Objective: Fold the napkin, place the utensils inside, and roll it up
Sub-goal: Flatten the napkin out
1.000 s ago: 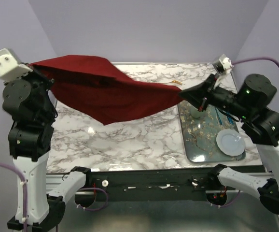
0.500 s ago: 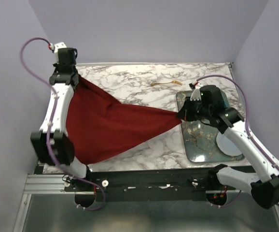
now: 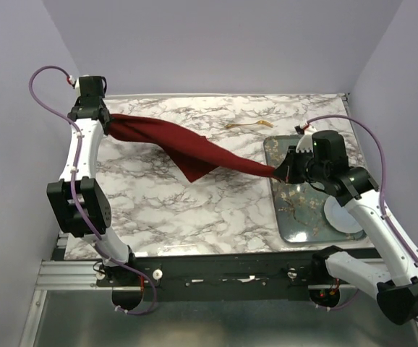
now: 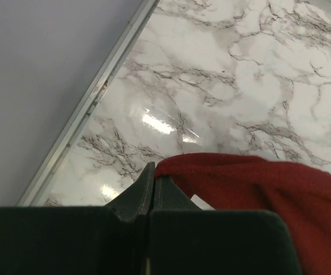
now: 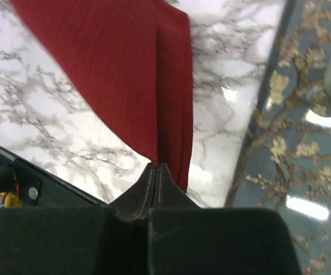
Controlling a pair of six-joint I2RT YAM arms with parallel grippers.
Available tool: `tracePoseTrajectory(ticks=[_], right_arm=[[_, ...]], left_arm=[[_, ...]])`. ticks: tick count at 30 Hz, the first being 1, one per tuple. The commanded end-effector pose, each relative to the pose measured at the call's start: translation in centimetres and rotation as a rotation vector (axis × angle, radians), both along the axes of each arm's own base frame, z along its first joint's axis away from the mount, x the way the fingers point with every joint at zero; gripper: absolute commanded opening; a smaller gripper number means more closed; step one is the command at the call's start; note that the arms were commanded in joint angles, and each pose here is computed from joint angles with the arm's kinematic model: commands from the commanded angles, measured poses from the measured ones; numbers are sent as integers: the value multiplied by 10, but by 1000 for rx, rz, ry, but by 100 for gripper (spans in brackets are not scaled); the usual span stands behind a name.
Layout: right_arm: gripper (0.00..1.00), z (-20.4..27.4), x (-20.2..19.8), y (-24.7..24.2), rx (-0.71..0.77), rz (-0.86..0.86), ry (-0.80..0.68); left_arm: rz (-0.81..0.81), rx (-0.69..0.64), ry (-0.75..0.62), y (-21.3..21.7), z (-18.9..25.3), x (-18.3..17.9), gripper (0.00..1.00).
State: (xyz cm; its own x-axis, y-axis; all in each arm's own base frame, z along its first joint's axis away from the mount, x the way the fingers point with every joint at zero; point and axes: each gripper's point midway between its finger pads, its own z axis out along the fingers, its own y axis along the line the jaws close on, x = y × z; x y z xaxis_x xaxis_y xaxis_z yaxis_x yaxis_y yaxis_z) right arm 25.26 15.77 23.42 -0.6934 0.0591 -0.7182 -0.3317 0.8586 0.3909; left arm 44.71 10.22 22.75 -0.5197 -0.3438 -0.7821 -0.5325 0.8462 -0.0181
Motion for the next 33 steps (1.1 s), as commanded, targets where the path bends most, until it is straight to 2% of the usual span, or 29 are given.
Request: tracePoseTrajectory(ticks=[1,3,7,10,13,17,18,19,21,22,26,27,28,29,30,31,32,33], right_arm=[[1,0,-4,-40,-102,-135,1],[1,10,-1,-49,-123,-168,-27],[1,59,5,-37,-59,-119,-106],[1,72,9,-30,-36,-98,-108],[1,74,18,-24,-29,-81,-102],[1,55,45,-19,-42,-93,-56],[1,40,52,-15,-40,-87,-20],[1,35,56,-12,-35,-82,-6],[1,19,65,-6,-24,-85,34],[1,6,73,-3,-28,-88,62],[1,-21,85,12,14,-51,103],[1,-23,86,16,28,-40,108],[1,-28,87,16,27,-40,115],[1,-31,89,16,23,-44,117],[1,-31,89,17,24,-45,114],[1,-31,90,17,26,-42,113],[1,-31,91,17,26,-40,112],[1,-30,92,18,25,-39,107]], left_arm=[[68,-13,-18,22,4,-7,0],[76,-13,-46,26,16,-10,0],[72,-22,-151,22,58,-17,0],[83,-2,-242,23,97,-23,0],[93,10,-292,26,117,-23,0],[-19,-34,-228,13,91,16,2],[-53,-28,-142,10,57,35,6],[-69,-30,-137,9,56,46,12],[-75,-32,-62,7,23,58,73],[-80,-28,-50,2,19,60,98],[-36,50,-14,-19,18,36,99],[-36,58,-53,-26,37,22,99],[-42,32,-14,-38,17,7,99],[-96,16,-23,-63,17,-1,99],[-125,4,-66,-78,32,-19,96],[-145,-1,-14,-89,9,-36,92],[-187,-25,-18,-112,5,-47,86],[-193,-41,-65,-118,19,-64,80]])
